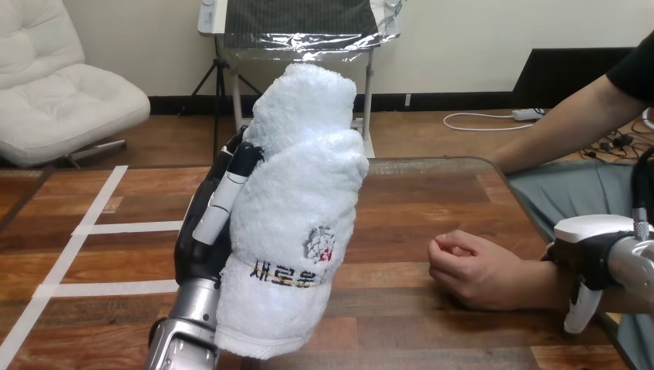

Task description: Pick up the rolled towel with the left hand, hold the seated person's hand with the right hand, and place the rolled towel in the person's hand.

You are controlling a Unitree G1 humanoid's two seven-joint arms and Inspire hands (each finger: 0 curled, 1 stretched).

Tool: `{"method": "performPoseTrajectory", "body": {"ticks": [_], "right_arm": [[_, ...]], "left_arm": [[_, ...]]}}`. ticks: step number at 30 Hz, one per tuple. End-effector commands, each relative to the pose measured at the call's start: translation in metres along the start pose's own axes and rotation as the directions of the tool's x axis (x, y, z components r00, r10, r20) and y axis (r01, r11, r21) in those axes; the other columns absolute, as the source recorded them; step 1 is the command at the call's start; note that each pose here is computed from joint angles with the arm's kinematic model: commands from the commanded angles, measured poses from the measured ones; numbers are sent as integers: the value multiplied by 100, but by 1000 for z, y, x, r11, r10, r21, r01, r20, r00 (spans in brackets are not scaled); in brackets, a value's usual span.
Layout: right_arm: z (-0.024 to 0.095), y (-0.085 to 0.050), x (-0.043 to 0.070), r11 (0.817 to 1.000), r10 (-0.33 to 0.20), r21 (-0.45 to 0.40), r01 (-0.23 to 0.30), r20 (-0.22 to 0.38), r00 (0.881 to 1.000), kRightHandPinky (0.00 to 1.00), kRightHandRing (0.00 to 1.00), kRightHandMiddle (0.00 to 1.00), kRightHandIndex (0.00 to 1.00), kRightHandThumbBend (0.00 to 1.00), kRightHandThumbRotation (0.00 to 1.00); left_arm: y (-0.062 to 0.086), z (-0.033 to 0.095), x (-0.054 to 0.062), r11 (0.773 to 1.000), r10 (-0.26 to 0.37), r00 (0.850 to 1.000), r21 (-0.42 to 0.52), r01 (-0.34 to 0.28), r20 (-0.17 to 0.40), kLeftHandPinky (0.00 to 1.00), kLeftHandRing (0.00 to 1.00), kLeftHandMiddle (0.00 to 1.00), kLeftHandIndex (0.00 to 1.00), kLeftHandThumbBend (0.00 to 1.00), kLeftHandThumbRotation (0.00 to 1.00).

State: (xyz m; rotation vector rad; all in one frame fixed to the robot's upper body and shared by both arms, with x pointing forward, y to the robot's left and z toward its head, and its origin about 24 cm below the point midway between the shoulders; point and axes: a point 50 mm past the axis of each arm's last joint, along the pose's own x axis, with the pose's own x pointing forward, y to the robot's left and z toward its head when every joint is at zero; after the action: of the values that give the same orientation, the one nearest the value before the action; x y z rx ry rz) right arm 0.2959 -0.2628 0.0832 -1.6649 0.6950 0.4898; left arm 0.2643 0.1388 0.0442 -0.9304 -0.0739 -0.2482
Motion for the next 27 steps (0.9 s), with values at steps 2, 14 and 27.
{"method": "performPoseTrajectory", "body": {"ticks": [2, 14, 27], "right_arm": [[4, -2, 3, 999, -24, 33, 23, 20, 1000, 47, 60, 70, 80, 70, 3], [3, 2, 8, 998, -43, 49, 42, 18, 999, 35, 48, 60, 72, 70, 0], [2, 6, 9, 993, -89, 84, 85, 46, 995, 30, 42, 53, 56, 71, 0]], "left_arm": [[-24, 4, 10, 994, -83, 993, -65, 89, 89, 24, 34, 42, 52, 69, 0], [-23, 4, 9, 994, -77, 993, -65, 83, 88, 24, 34, 42, 52, 70, 0], [-22, 3, 9, 995, -70, 994, -61, 75, 84, 24, 34, 42, 52, 70, 0]]}}
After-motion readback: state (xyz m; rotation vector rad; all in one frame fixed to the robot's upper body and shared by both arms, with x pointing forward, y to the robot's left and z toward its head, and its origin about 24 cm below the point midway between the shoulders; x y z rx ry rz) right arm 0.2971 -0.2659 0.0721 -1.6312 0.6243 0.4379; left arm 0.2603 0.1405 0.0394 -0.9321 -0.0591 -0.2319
